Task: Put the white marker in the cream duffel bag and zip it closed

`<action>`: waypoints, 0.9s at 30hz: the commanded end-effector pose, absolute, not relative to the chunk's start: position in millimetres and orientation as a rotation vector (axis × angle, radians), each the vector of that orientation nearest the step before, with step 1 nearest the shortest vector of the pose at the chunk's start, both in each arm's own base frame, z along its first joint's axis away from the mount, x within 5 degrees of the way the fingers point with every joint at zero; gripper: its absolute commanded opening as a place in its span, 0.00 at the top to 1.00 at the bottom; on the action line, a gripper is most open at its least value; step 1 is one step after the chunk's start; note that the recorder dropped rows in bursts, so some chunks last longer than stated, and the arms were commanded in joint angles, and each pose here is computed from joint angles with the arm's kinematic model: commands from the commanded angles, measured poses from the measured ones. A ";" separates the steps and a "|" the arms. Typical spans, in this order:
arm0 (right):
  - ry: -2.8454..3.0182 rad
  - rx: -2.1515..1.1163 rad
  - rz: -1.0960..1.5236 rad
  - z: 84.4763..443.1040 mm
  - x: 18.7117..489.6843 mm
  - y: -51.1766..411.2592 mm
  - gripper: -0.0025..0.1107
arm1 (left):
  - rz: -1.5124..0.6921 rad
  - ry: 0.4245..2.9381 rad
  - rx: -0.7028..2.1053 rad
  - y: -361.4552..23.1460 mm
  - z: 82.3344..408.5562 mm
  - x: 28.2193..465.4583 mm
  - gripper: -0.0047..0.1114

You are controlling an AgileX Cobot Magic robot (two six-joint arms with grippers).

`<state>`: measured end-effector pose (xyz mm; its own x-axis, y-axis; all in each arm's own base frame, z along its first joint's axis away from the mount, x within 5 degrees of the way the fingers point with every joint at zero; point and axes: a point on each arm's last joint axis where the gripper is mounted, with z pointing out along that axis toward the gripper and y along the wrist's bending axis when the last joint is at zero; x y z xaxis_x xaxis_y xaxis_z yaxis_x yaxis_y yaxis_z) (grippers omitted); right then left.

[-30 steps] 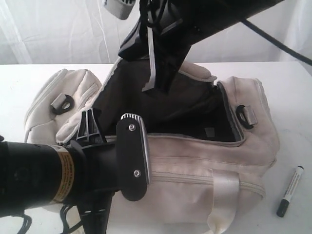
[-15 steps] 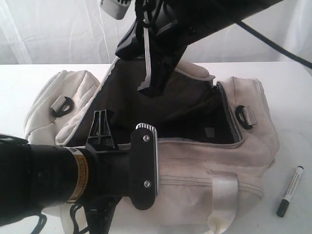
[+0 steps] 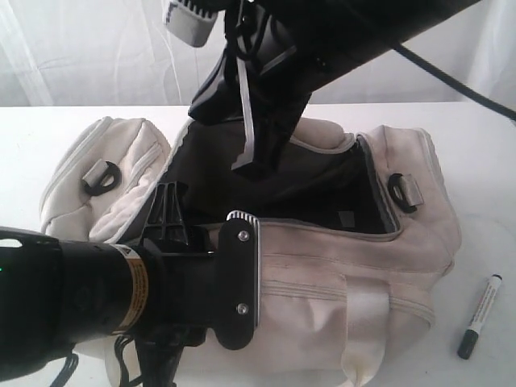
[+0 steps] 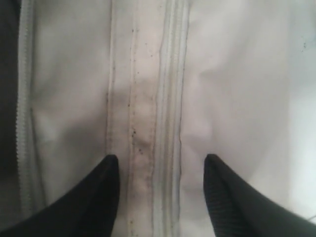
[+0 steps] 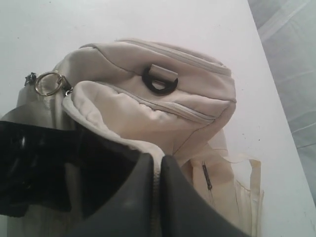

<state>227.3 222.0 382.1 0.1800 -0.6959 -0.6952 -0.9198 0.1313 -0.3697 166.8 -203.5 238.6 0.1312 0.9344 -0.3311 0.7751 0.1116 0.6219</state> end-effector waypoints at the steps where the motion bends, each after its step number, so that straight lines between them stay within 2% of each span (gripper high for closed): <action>1: 1.562 -1.613 0.359 384.7 224.5 221.7 0.98 | 0.343 1.634 1.699 -201.5 242.4 169.9 0.47; 10: 1.542 -1.606 0.351 390.7 220.5 218.4 0.98 | 0.338 1.594 1.566 -202.0 286.0 173.7 0.47; 20: 1.510 -1.589 0.326 393.5 222.3 218.6 0.98 | 0.341 1.624 1.659 -221.2 253.7 183.5 0.47; 25: 1.503 -1.579 0.320 394.3 223.2 218.8 0.98 | 0.312 1.715 1.626 -226.9 238.5 186.9 0.48; 27: 1.495 -1.581 0.311 394.5 223.6 218.8 0.98 | 0.314 1.795 1.566 -224.7 235.4 187.9 0.54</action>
<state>225.1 219.8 389.9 0.2157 -0.6774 -0.7033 -0.9017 0.1382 -0.4097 185.5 -226.3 238.3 0.0911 0.9393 -0.3309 0.7585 0.1498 0.6342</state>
